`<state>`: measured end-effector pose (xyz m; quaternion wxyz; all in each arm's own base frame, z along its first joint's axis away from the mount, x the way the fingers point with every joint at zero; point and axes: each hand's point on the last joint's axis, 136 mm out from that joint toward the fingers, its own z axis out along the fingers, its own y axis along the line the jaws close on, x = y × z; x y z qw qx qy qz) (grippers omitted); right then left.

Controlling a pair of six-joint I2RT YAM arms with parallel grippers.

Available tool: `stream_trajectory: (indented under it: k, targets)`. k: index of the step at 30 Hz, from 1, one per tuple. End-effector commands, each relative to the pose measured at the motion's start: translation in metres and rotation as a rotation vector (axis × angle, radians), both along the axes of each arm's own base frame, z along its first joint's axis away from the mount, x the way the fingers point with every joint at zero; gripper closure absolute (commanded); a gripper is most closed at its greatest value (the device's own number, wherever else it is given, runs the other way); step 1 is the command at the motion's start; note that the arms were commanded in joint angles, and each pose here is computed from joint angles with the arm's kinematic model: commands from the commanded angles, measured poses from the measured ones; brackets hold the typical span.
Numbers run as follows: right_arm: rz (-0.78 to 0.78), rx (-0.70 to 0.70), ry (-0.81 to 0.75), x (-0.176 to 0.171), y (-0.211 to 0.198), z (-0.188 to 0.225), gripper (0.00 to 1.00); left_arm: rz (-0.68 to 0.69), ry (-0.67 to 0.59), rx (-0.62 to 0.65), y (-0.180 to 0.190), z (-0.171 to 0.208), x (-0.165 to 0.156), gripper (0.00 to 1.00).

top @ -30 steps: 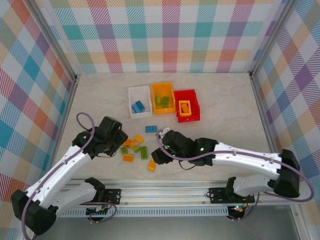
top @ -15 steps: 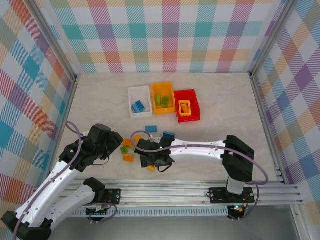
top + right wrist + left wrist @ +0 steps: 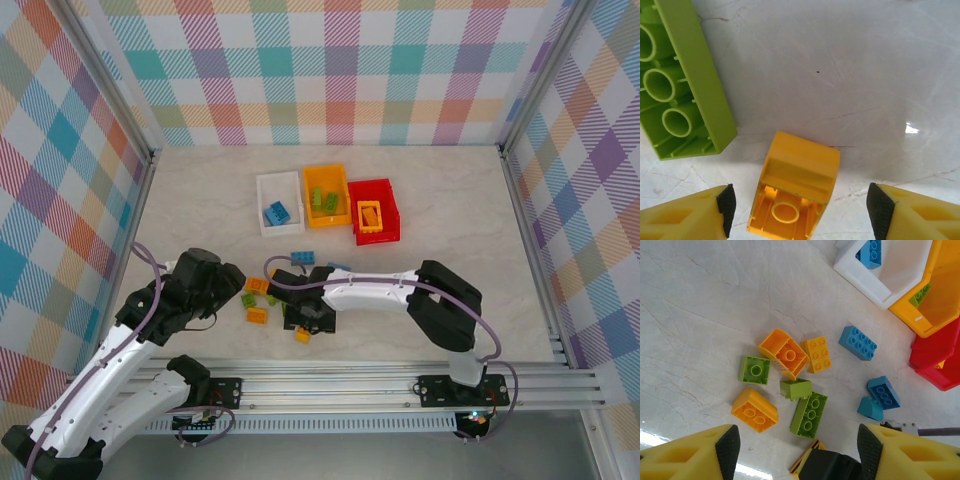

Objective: Sort the legos into containers by color

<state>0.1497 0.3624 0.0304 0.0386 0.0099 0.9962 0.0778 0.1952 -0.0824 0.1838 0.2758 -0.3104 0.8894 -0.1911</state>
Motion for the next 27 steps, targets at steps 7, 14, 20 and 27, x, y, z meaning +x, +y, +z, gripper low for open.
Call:
stream_trajectory:
  k: [7, 14, 20, 27]
  targets:
    - [-0.037, 0.001, 0.031, 0.0, 0.006, -0.006, 0.44, -0.02, -0.051, -0.023, -0.005, 0.017, 0.008, 0.35]
    - [-0.071, -0.022, -0.035, 0.008, -0.015, 0.006, 0.73, -0.071, -0.069, -0.049, -0.016, 0.022, 0.012, 0.36]
    - [-0.075, -0.066, -0.231, 0.048, -0.072, 0.067, 0.81, -0.208, -0.094, -0.128, -0.053, 0.036, 0.029, 0.35]
    - [-0.083, -0.084, -0.419, 0.154, -0.158, 0.141, 0.81, -0.378, -0.138, -0.132, -0.119, 0.058, 0.063, 0.35]
